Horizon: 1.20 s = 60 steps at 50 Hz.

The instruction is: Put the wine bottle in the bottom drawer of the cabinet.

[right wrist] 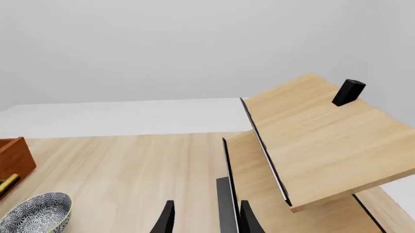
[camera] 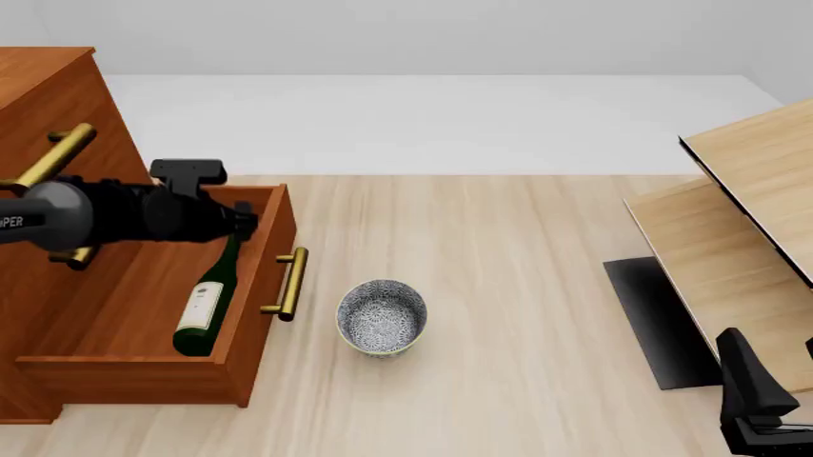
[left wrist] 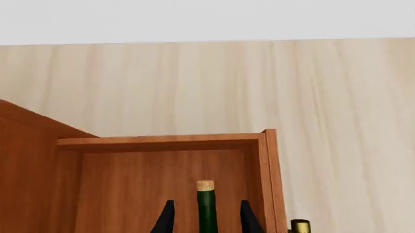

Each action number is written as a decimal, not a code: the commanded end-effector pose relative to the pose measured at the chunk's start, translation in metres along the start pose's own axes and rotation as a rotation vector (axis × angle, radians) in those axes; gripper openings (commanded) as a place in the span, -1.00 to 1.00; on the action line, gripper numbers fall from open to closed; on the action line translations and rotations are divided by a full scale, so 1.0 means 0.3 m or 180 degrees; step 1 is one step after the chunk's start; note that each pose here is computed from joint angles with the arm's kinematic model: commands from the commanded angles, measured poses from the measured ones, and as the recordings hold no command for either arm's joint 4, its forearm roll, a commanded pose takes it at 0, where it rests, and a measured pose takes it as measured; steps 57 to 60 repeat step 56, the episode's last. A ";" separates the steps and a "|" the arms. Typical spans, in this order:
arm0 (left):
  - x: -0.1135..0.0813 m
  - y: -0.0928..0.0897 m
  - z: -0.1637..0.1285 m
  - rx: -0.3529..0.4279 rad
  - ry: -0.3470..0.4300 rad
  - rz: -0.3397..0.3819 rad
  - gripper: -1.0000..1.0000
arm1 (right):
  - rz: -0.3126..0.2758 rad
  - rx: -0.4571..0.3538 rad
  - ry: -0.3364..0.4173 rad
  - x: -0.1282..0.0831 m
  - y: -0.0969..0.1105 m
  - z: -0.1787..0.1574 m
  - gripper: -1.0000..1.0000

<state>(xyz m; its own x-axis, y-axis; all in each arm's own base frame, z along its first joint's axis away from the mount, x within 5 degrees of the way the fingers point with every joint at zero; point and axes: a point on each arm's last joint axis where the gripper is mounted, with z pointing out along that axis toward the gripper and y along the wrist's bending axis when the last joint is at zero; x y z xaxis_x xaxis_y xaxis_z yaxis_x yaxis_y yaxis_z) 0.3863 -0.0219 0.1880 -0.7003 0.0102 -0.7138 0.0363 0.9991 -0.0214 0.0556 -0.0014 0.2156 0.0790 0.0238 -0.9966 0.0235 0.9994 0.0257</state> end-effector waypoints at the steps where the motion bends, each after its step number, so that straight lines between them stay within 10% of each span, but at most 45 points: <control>1: -0.043 0.012 -0.056 -0.0024 -0.0154 0.0092 1.00 | 0.0000 0.0000 0.0003 0.000 0.000 0.000 1.00; 16: -0.193 -0.043 -0.318 0.0083 -0.0635 0.0184 1.00 | -0.0014 -0.0013 0.0011 0.005 0.001 0.000 1.00; 60: -0.172 -0.026 -1.144 0.0202 -0.1730 -0.0137 1.00 | -0.0097 -0.0077 0.0024 0.004 0.004 0.000 1.00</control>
